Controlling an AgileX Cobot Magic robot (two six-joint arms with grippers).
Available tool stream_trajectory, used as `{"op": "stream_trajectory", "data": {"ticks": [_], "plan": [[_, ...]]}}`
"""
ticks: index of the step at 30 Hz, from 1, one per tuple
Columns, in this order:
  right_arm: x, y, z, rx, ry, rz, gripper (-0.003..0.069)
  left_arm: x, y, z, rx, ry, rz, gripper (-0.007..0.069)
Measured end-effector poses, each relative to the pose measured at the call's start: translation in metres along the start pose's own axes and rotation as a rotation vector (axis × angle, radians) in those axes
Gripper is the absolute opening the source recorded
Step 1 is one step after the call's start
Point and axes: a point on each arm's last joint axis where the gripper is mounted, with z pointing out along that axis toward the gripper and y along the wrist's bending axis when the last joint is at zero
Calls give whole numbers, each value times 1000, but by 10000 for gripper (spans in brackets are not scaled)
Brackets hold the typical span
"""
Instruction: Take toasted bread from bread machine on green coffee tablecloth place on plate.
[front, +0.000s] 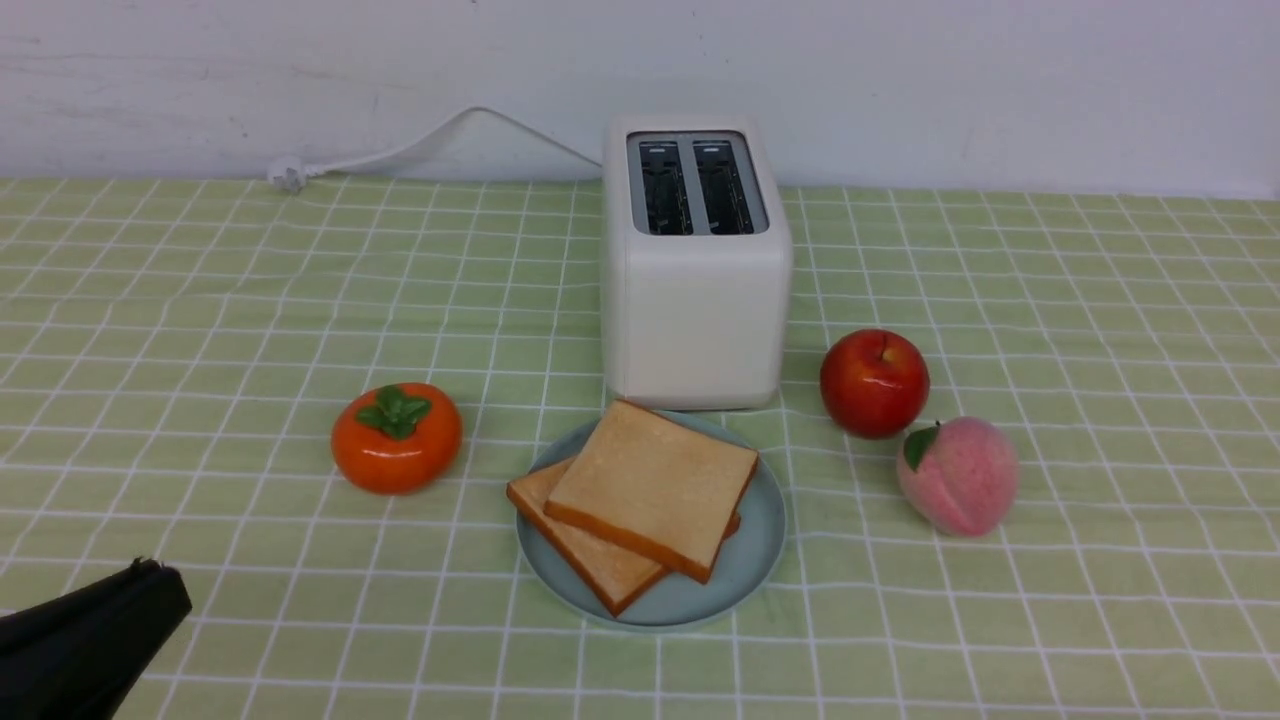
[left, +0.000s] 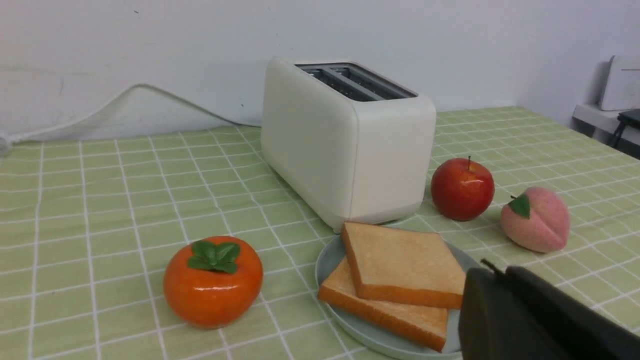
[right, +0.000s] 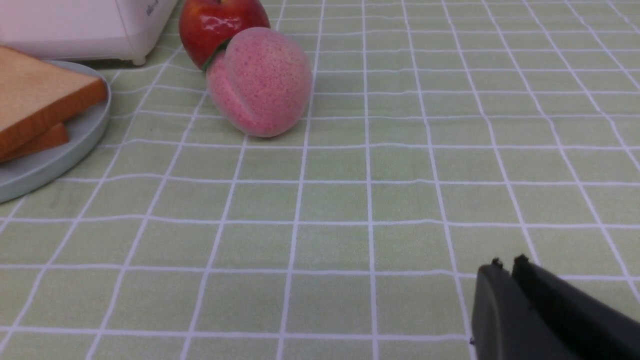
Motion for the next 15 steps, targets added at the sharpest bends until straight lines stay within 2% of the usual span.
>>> {"op": "stream_trajectory", "data": {"ticks": [1, 8, 12, 15], "plan": [[0, 0, 0, 0, 0, 0, 39, 0, 1, 0, -8, -3, 5, 18], [0, 0, 0, 0, 1, -1, 49, 2, 18, -7, -226, -39, -26, 18], [0, 0, 0, 0, 1, -1, 51, 14, 24, -19, -322, -93, -52, 18], [0, 0, 0, 0, 1, -1, 51, 41, 28, -26, -390, -102, -62, 18]]}}
